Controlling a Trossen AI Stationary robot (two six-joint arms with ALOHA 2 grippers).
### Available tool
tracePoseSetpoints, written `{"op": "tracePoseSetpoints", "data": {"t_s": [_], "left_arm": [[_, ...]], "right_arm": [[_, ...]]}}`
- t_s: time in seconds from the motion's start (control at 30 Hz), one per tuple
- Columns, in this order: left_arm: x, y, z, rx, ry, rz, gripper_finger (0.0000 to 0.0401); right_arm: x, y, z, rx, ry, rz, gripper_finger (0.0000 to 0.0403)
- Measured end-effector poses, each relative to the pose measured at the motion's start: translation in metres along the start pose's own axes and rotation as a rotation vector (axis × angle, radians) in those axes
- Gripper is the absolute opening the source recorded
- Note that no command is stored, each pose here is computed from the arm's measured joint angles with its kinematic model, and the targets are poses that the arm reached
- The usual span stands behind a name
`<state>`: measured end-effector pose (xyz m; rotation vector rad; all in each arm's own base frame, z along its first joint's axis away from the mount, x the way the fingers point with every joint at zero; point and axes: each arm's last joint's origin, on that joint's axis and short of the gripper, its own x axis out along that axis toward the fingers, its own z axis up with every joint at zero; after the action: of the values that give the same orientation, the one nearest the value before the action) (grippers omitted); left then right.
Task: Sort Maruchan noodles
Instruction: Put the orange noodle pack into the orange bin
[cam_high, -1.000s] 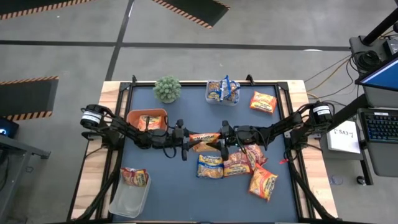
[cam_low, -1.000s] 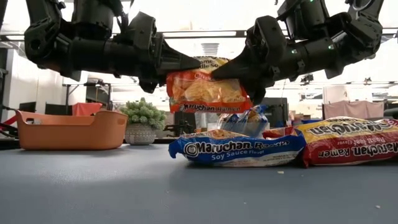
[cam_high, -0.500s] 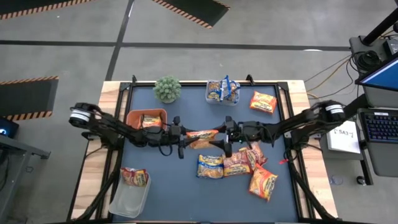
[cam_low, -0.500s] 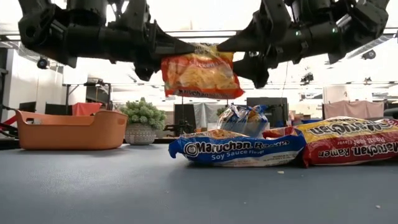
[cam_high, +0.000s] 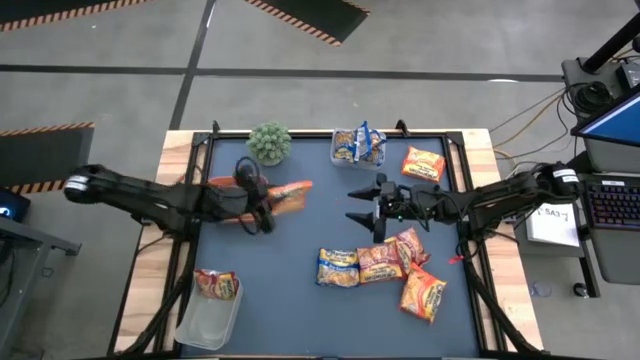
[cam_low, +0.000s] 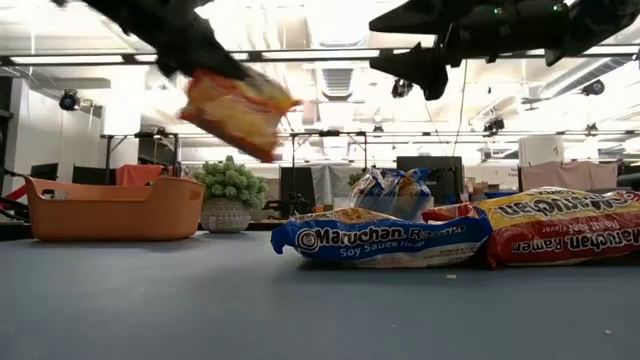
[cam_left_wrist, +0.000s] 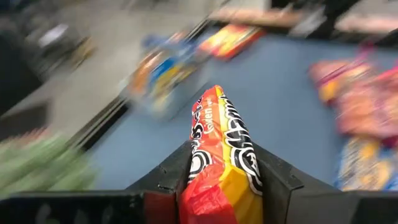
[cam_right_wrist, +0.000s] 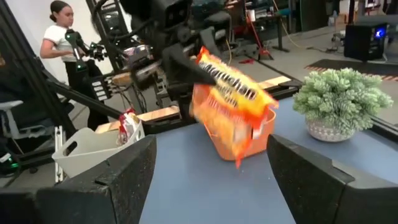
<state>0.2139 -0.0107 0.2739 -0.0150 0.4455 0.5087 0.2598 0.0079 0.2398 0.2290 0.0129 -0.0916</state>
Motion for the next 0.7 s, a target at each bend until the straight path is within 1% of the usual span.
{"op": "tracePoseSetpoints", "data": {"t_s": [0.07, 0.2, 0.33, 0.4, 0.5, 0.7], "left_arm": [[-0.017, 0.012, 0.009, -0.015, 0.097, 0.09, 0.0105], [-0.045, 0.031, 0.026, -0.087, 0.233, 0.226, 0.0105], [-0.061, 0.044, 0.039, -0.17, 0.303, 0.301, 0.0105], [-0.065, 0.048, 0.043, -0.195, 0.324, 0.313, 0.0105], [-0.068, 0.053, 0.048, -0.234, 0.356, 0.288, 0.0105], [-0.065, 0.064, 0.048, -0.311, 0.441, 0.27, 0.0105]], "right_arm": [[0.001, 0.0, -0.001, -0.005, 0.003, -0.002, 0.0288], [0.002, -0.001, -0.004, -0.01, 0.018, -0.012, 0.0286], [0.003, -0.002, -0.006, -0.011, 0.028, -0.032, 0.0288], [0.003, -0.003, -0.005, -0.01, 0.026, -0.036, 0.0287], [0.001, -0.004, -0.002, 0.001, 0.012, -0.039, 0.0286], [-0.007, -0.011, 0.009, 0.004, 0.001, -0.068, 0.0283]]}}
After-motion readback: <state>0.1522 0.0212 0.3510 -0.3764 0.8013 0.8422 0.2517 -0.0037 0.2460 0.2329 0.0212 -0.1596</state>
